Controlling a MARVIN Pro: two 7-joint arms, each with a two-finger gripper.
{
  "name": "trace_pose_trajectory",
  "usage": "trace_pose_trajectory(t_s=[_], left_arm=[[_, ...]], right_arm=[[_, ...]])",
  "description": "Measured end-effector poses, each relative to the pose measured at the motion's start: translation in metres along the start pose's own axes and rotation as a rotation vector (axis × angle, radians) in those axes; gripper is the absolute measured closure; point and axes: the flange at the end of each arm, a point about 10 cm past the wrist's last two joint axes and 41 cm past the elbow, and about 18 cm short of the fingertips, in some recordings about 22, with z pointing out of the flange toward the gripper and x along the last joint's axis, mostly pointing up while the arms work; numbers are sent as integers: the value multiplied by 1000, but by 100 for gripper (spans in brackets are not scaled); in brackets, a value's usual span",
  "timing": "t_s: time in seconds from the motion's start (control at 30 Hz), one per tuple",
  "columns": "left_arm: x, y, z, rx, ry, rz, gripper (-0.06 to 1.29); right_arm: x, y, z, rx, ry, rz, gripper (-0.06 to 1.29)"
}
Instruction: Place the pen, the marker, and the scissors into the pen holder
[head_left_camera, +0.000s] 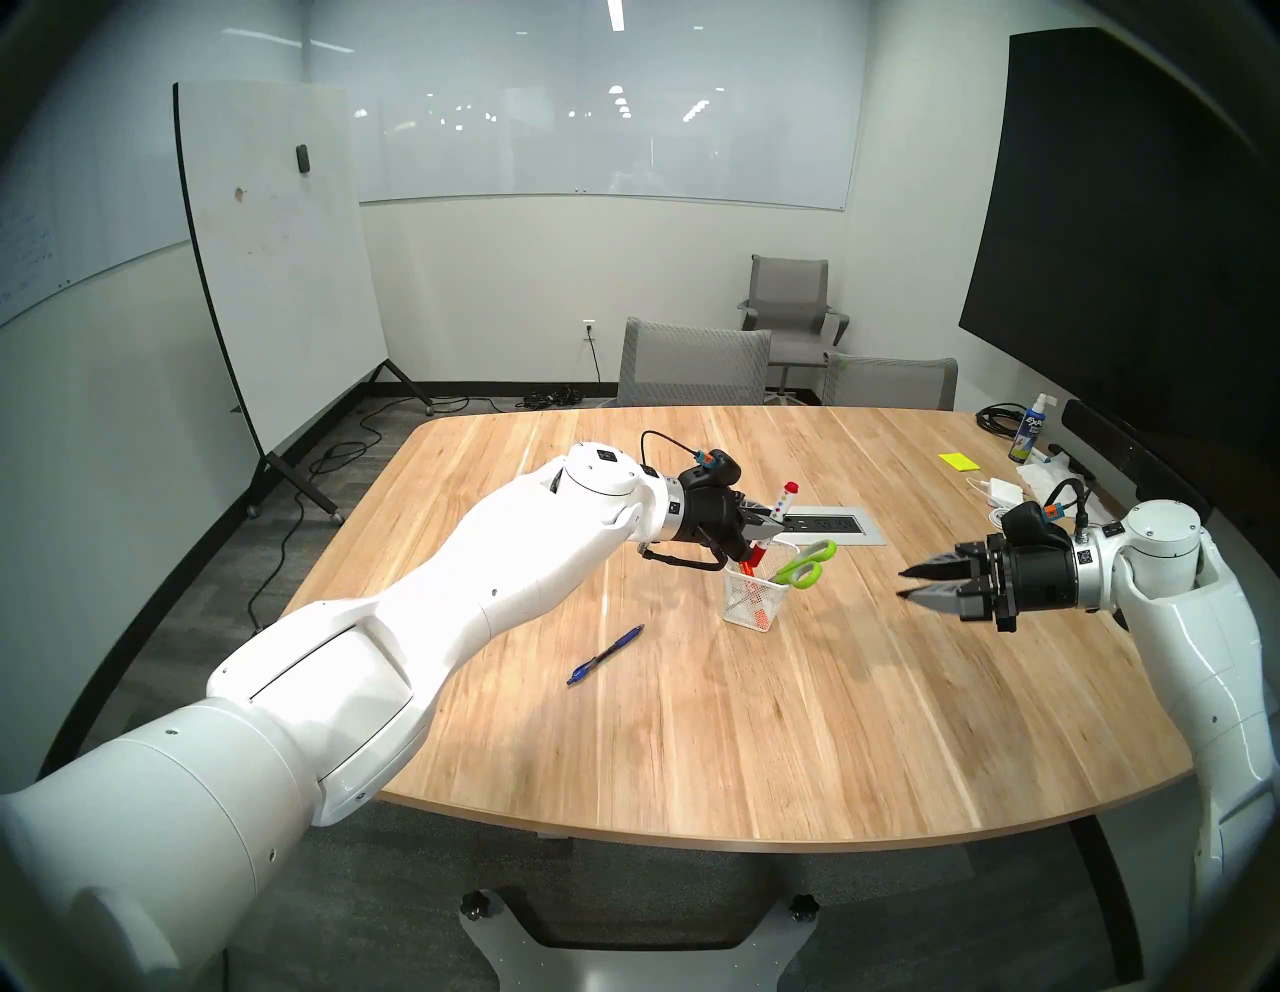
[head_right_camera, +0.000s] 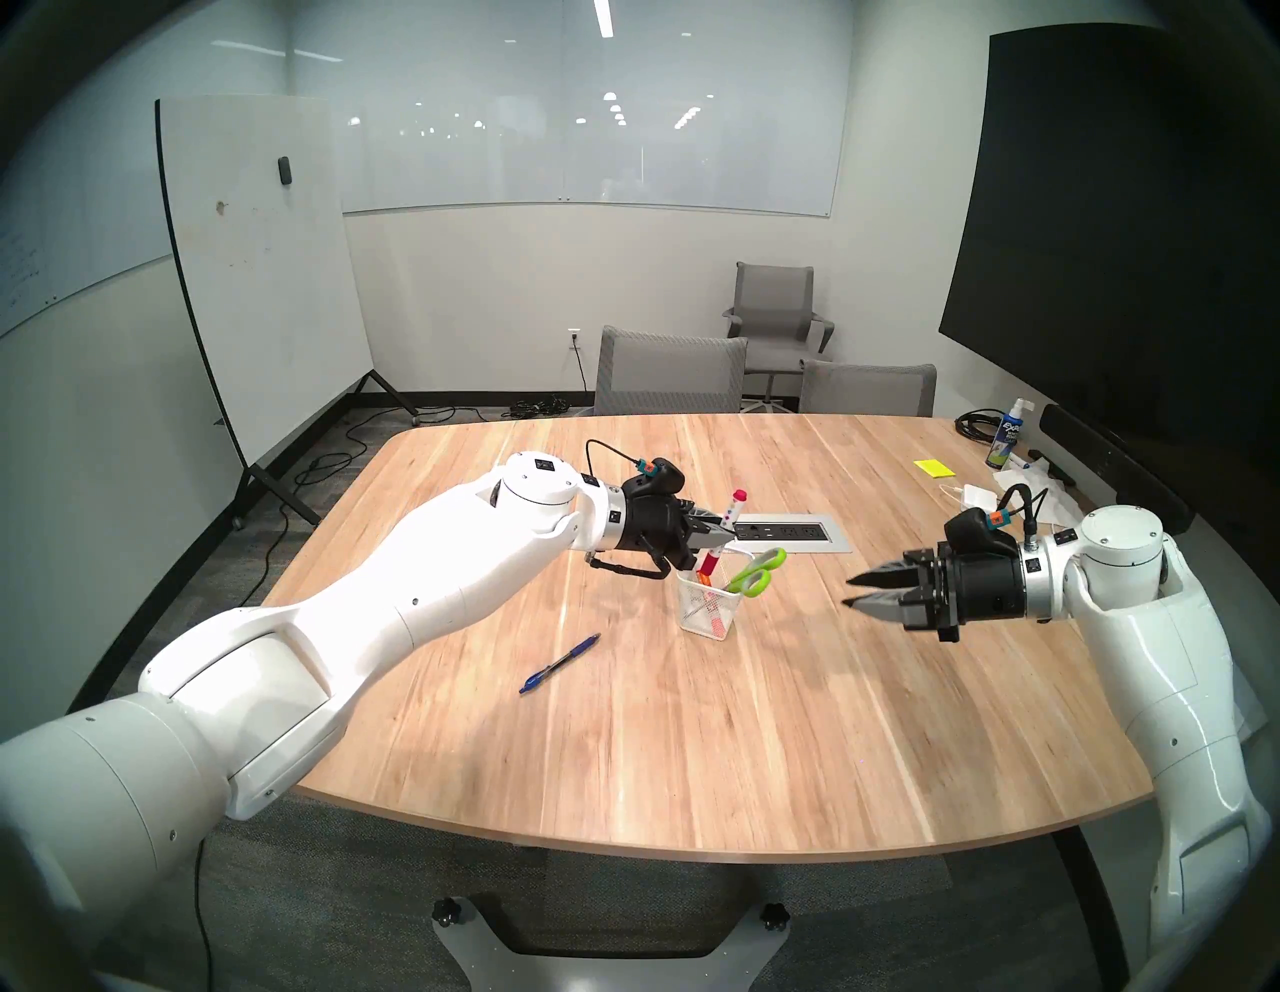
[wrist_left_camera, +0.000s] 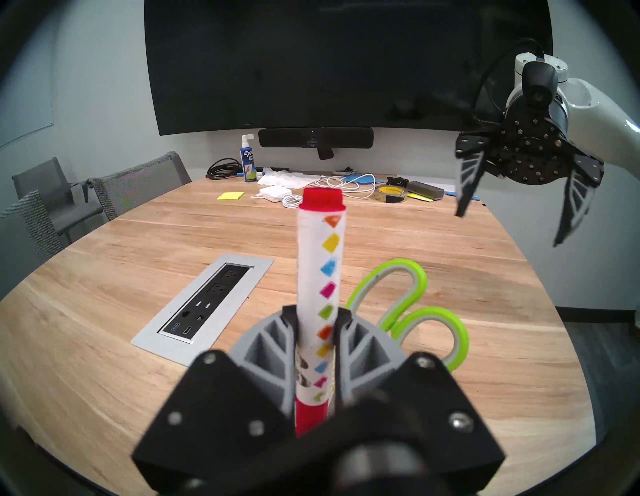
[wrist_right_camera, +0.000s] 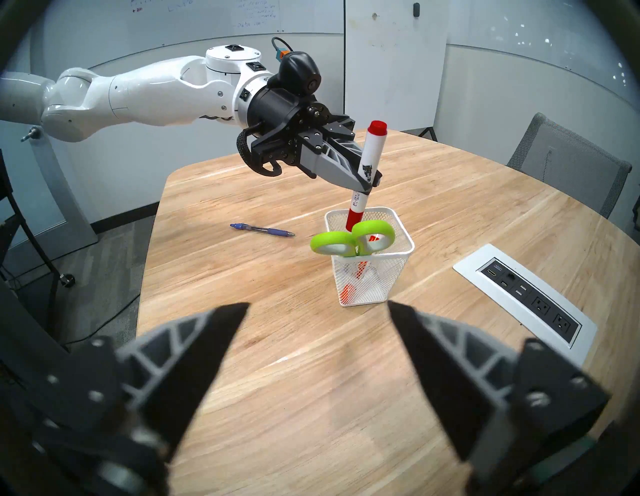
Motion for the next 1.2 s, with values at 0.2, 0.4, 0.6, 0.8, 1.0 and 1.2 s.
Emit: trace_pose_trajectory(t_s=[0.2,0.4,0.6,0.8,1.0,1.2], left_arm=[[-1,1,1,-3,0,-3,106],[-3,3,2,0,1,-5,106],[-3,3,2,1,2,-5,106],[-8,2,2,9,-4,-13,106],[-19,-3,0,23,-19,-31,106],[-22,-3,-1,26,-21,-35,106]], right_arm=[[0,0,0,0,-1,-1,0],[0,0,0,1,-4,-2,0],[0,0,1,1,-5,-3,0],[0,-1,1,1,-5,-4,0],[0,-1,1,3,-5,-3,0],[1,-1,0,9,-4,0,0]])
